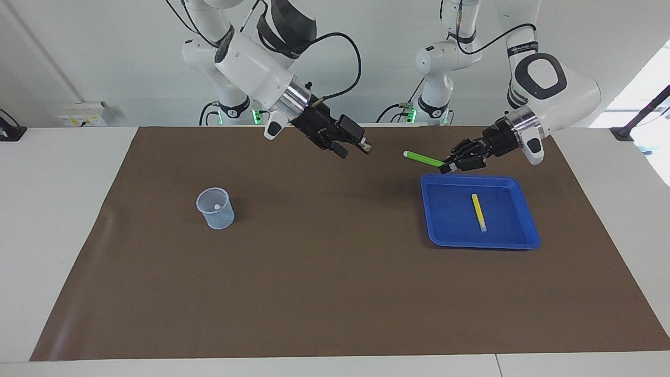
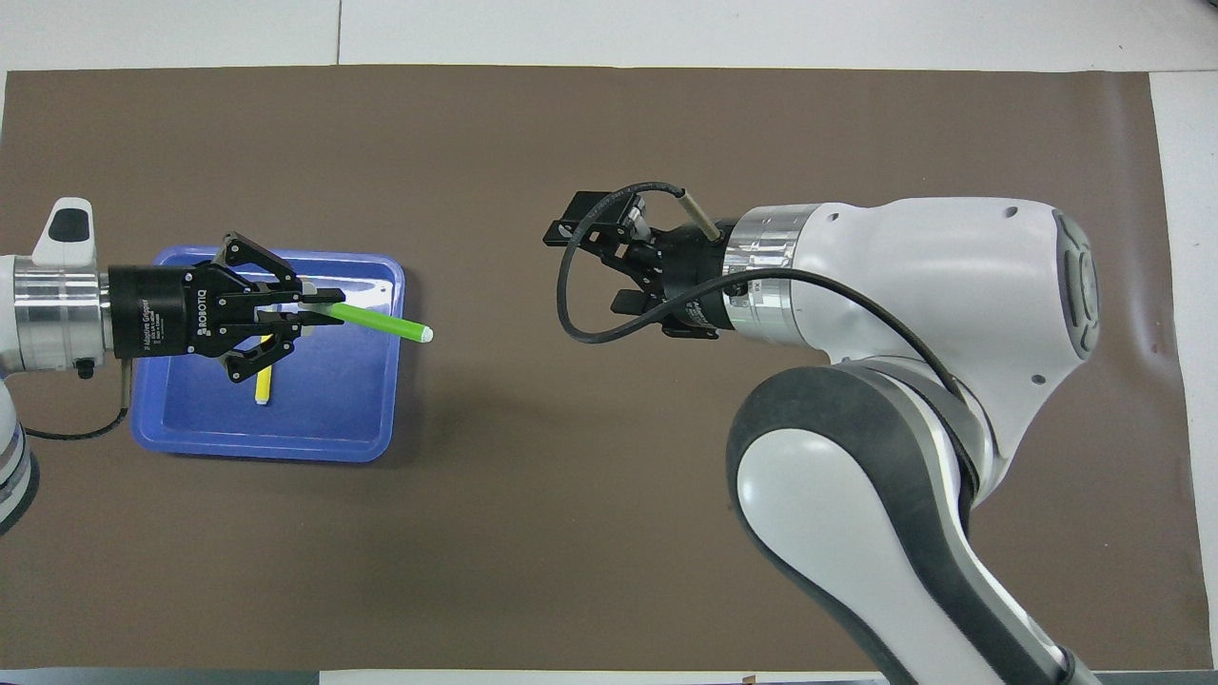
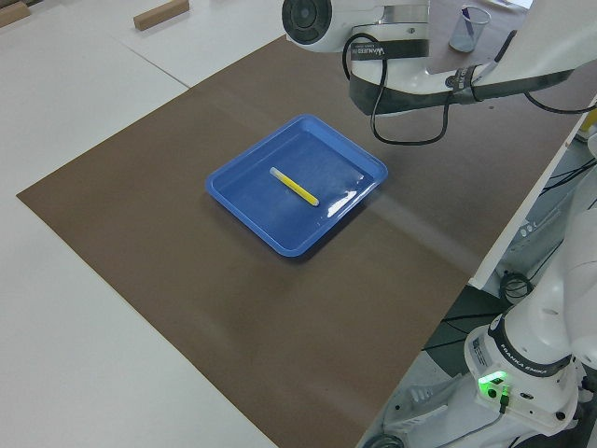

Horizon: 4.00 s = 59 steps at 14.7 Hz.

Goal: Right arm passes pens to left for tray arrangement
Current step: 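Open the right gripper and withdraw it while the left gripper holds the pen, then lower the green pen into the tray beside the yellow pen, then grasp the purple pen in the cup with the right gripper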

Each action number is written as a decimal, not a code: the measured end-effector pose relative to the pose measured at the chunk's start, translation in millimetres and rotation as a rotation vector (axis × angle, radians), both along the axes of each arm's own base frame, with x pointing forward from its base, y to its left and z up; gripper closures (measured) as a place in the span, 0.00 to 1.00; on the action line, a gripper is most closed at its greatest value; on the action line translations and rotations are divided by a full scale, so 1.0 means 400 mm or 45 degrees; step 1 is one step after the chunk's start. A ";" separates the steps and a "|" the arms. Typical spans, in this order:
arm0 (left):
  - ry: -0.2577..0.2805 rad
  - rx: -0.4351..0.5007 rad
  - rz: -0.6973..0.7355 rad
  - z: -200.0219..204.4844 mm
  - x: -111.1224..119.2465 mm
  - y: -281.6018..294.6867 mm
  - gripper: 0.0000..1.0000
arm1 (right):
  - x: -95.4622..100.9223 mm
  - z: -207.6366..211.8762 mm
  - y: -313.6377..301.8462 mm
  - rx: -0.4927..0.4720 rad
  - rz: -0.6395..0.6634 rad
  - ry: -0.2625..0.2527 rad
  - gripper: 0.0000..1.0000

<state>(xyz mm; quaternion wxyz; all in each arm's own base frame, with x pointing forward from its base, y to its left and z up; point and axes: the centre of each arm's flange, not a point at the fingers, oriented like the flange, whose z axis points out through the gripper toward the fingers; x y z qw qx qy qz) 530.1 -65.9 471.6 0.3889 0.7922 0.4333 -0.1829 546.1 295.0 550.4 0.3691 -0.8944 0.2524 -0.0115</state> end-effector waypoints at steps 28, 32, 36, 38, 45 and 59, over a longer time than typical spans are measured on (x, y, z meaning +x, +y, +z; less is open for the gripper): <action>0.016 0.882 -1.323 -0.392 0.241 -0.040 0.42 | 0.020 -0.411 -0.544 -1.132 0.838 -0.130 0.44; 0.015 0.882 -1.320 -0.392 0.242 -0.037 0.00 | 0.021 -0.407 -0.557 -1.136 0.856 -0.137 0.44; 0.006 0.880 -1.310 -0.385 0.246 -0.036 0.00 | 0.022 -0.406 -0.574 -1.160 0.881 -0.138 0.49; -0.041 0.829 -1.245 -0.338 0.258 -0.039 0.00 | 0.020 -0.405 -0.575 -1.164 0.888 -0.131 0.50; -0.209 0.632 -0.855 0.056 0.198 -0.038 0.00 | 0.019 -0.402 -0.576 -1.169 0.890 -0.131 0.83; -0.143 -0.156 -0.217 0.133 -0.042 0.050 0.00 | -0.033 0.001 -0.608 -1.077 0.657 -0.214 0.83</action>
